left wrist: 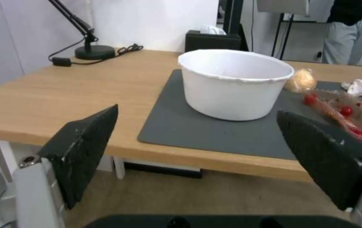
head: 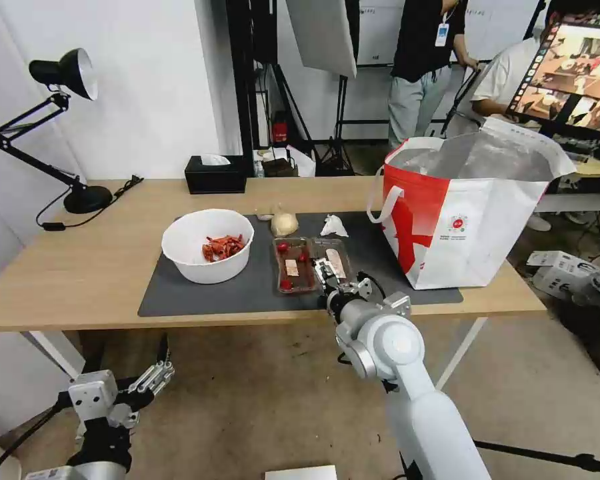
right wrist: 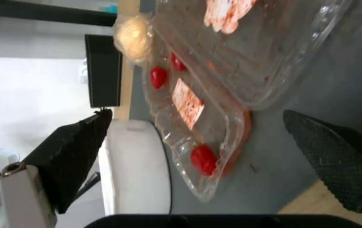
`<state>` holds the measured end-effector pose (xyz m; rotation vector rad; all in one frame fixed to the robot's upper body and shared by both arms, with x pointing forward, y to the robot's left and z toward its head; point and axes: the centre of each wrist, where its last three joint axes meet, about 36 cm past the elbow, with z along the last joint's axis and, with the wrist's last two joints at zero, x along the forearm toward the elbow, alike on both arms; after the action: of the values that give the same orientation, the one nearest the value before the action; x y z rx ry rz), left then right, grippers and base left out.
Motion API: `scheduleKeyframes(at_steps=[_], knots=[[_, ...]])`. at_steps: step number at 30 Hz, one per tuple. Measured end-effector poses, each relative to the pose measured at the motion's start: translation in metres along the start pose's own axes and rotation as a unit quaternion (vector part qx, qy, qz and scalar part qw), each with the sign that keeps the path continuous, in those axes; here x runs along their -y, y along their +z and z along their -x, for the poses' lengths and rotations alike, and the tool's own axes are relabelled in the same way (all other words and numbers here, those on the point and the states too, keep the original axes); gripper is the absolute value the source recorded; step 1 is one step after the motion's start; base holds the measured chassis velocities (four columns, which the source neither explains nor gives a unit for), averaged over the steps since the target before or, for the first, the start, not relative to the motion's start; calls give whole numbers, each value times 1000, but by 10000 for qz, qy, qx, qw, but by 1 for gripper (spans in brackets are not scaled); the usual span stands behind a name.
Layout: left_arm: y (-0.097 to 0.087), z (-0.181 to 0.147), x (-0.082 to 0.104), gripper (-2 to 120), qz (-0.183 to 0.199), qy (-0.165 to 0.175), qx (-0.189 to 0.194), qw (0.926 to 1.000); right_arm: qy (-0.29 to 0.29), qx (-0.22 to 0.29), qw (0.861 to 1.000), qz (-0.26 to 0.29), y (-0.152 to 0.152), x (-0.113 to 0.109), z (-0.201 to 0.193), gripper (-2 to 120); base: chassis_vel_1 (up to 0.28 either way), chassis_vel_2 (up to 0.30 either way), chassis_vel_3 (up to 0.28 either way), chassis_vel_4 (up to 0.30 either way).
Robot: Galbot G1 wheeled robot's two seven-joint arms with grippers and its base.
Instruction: Pick up the trash from the table and place it into the takeout bag.
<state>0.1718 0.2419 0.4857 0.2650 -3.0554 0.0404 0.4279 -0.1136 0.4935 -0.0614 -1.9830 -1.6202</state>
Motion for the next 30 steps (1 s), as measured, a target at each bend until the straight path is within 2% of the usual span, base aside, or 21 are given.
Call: scheduleKeyframes(at_steps=[20, 25, 26, 27, 28, 30], knots=[[0, 0, -1, 100, 45, -24, 119, 9999, 74, 154, 9998, 115, -10, -3, 22, 100, 0, 0, 0, 0], [0, 0, -1, 100, 59, -23, 130, 9999, -91, 307, 9985, -437, -1, 3, 25, 100, 0, 0, 0, 0], [0, 0, 0, 100, 59, -22, 137, 9999, -216, 371, 9953, -867, 6, 8, 25, 100, 0, 0, 0, 0], [0, 0, 0, 100, 59, -22, 137, 9999, -216, 371, 9953, -867, 6, 8, 25, 100, 0, 0, 0, 0], [0, 0, 0, 100, 59, -22, 141, 9999, -277, 406, 9928, -1091, 9, 10, 25, 100, 0, 0, 0, 0], [0, 0, 0, 100, 58, -22, 150, 9999, -496, 503, 9796, -1880, 21, 17, 24, 100, 0, 0, 0, 0]])
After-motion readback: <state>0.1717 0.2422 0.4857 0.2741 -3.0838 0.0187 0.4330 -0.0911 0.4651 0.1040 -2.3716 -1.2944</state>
